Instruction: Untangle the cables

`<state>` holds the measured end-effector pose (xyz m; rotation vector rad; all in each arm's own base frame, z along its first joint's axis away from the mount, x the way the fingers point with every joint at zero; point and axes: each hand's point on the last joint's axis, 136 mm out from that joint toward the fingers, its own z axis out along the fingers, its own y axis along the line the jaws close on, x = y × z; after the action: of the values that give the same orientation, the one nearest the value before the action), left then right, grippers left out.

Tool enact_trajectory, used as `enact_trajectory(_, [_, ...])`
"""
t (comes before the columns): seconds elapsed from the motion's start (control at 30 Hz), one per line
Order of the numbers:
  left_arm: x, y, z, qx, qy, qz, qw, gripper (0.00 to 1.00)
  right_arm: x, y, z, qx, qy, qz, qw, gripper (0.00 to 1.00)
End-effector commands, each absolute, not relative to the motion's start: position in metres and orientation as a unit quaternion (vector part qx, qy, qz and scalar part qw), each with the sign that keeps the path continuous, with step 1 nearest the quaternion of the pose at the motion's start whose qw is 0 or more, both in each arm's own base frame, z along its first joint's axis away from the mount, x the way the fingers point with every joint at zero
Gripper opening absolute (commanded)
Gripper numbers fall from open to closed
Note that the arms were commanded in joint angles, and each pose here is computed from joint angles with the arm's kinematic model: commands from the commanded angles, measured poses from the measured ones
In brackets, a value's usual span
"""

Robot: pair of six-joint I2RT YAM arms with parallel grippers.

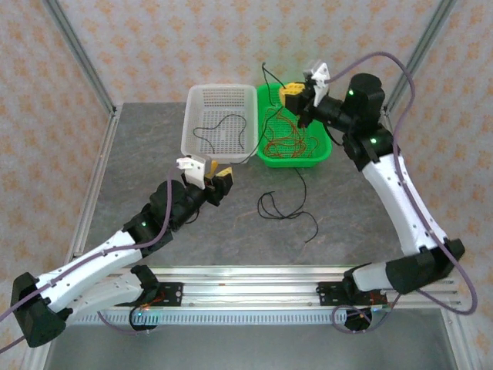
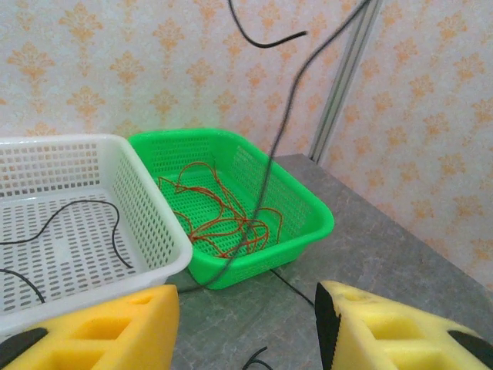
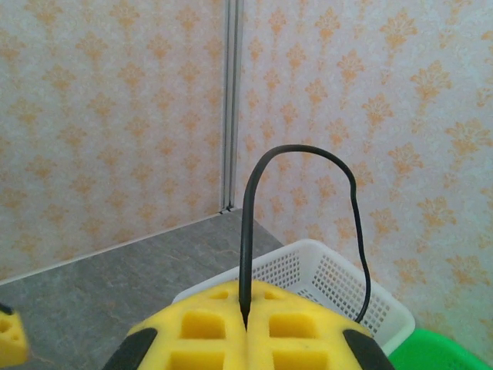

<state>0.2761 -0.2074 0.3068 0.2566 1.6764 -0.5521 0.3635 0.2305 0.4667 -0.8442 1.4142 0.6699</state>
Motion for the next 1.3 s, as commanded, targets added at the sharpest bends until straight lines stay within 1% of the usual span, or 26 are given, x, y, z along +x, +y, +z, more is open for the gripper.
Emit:
enact_trajectory(0.0, [0.273,-0.200,0.308,0.100,0.739,-0.235,0.623,0.51,0.377,0.244,0.479,-0.397,0.586,0.281,0.648,0.00])
enact_trajectory(0.13, [0.269,-0.196,0.311,0.092,0.739,-0.240,0.623,0.51,0.413,0.261,0.462,-0.401,0.600,0.269,0.638,0.00])
enact_trajectory(0.33, [0.269,-0.191,0.313,0.080,0.744,-0.239,0.619,0.51,0.467,0.298,0.414,-0.419,0.631,0.250,0.603,0.00])
enact_trajectory(0.5, [0.268,-0.190,0.313,0.073,0.748,-0.241,0.614,0.50,0.512,0.329,0.354,-0.429,0.668,0.234,0.562,0.00])
enact_trajectory(0.67, [0.268,-0.189,0.314,0.071,0.753,-0.237,0.610,0.50,0.549,0.349,0.279,-0.423,0.708,0.225,0.519,0.00])
enact_trajectory(0.83, [0.268,-0.187,0.320,0.067,0.754,-0.231,0.611,0.50,0.568,0.360,0.205,-0.405,0.748,0.220,0.477,0.00])
enact_trajectory(0.97, [0.269,-0.186,0.324,0.064,0.755,-0.228,0.612,0.50,0.580,0.359,0.166,-0.369,0.783,0.207,0.457,0.00])
enact_trajectory(1.1, [0.271,-0.186,0.325,0.062,0.758,-0.224,0.610,0.50,0.587,0.354,0.153,-0.335,0.808,0.185,0.448,0.00])
enact_trajectory(1.23, [0.274,-0.188,0.323,0.058,0.763,-0.221,0.605,0.49,0.588,0.350,0.151,-0.299,0.839,0.154,0.428,0.00])
enact_trajectory(1.27, [0.275,-0.189,0.322,0.057,0.765,-0.220,0.603,0.49,0.587,0.349,0.152,-0.290,0.845,0.149,0.423,0.03])
